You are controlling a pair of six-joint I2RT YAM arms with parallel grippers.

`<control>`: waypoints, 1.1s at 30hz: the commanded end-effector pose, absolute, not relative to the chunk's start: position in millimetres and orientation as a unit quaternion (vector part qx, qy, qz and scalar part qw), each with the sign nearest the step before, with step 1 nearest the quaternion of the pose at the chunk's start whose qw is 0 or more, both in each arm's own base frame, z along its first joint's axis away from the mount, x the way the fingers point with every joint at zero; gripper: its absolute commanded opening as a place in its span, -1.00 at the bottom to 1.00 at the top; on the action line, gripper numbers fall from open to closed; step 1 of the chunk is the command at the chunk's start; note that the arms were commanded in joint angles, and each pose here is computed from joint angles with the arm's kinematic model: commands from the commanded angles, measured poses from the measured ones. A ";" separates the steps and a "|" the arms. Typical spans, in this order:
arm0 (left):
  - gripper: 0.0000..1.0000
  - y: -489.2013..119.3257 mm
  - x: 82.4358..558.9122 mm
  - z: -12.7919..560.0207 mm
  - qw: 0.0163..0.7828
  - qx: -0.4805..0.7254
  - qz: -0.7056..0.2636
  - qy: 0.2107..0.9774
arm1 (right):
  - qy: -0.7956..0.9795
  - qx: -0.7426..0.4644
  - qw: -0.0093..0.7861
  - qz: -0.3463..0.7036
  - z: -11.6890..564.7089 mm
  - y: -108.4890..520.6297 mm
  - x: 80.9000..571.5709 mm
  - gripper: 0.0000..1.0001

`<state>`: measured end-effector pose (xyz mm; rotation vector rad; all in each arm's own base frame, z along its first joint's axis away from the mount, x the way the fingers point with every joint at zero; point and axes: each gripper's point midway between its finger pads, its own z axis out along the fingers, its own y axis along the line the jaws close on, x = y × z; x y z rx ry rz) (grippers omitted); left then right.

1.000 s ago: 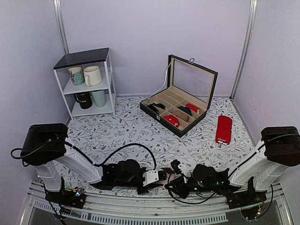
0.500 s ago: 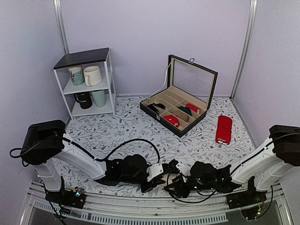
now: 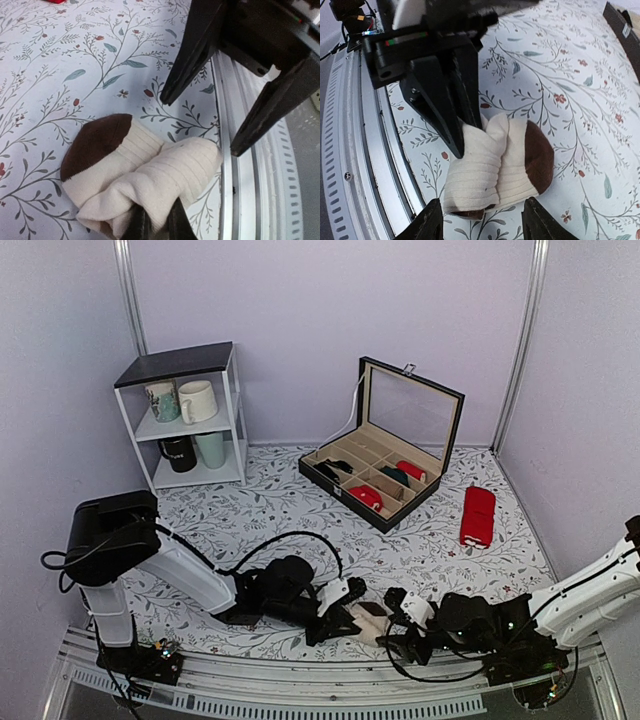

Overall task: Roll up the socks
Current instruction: Roll a pair of socks at the center of the board.

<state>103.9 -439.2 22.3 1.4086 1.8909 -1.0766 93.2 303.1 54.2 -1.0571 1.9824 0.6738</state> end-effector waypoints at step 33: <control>-1.00 -340.9 50.2 -87.8 0.023 0.522 -0.299 0.799 | 0.791 -0.411 0.343 0.297 18.5 328.8 75.1 -0.14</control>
